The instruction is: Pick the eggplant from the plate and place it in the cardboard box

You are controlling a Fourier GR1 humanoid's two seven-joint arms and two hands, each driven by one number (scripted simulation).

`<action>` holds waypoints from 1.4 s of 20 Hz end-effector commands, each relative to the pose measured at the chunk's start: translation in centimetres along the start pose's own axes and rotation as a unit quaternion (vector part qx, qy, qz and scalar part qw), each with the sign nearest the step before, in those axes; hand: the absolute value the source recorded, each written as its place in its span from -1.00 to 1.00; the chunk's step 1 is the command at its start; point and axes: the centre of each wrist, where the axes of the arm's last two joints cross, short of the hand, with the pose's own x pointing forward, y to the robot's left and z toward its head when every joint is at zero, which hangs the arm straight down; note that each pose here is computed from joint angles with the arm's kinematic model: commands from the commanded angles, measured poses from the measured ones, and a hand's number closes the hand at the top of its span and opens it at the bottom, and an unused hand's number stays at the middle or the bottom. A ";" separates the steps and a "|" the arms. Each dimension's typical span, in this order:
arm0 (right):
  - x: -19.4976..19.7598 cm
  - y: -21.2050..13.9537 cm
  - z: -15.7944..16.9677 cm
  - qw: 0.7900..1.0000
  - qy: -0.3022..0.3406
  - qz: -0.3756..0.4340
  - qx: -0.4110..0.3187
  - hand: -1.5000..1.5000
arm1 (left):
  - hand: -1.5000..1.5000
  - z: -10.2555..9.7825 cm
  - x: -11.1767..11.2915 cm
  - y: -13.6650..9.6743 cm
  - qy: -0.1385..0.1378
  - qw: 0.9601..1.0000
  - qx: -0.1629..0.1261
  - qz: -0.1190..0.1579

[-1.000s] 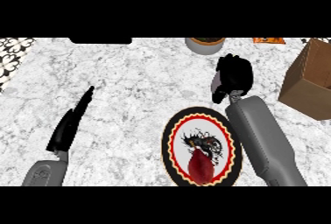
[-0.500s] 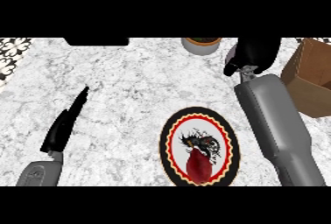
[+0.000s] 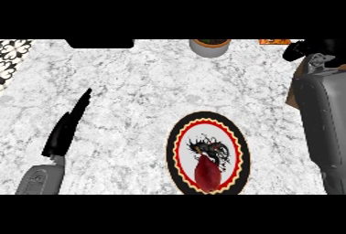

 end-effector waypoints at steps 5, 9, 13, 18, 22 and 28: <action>-7.9 -0.9 -5.4 0.998 0.056 0.011 0.016 1.00 | 0.00 -0.5 0.5 0.9 0.002 1.000 0.003 0.003; -11.3 3.8 -6.2 0.996 0.077 0.033 0.040 1.00 | 0.00 -1.2 1.6 0.6 -0.005 1.000 -0.007 0.006; -14.1 6.4 -7.3 0.987 0.112 0.013 0.115 1.00 | 0.00 0.7 -0.4 -0.9 -0.002 1.000 -0.009 0.006; -14.3 8.6 -7.5 0.964 0.113 -0.050 0.236 -1.00 | 0.00 1.3 0.1 -1.2 -0.009 1.000 -0.006 0.005; -17.9 10.9 -8.0 0.975 0.065 -0.110 0.181 -1.00 | 0.00 0.3 2.2 -1.1 -0.014 1.000 -0.007 0.003; -16.8 9.5 -8.4 0.948 0.053 -0.309 0.055 -1.00 | 0.00 0.0 1.1 -1.3 -0.011 1.000 -0.006 0.004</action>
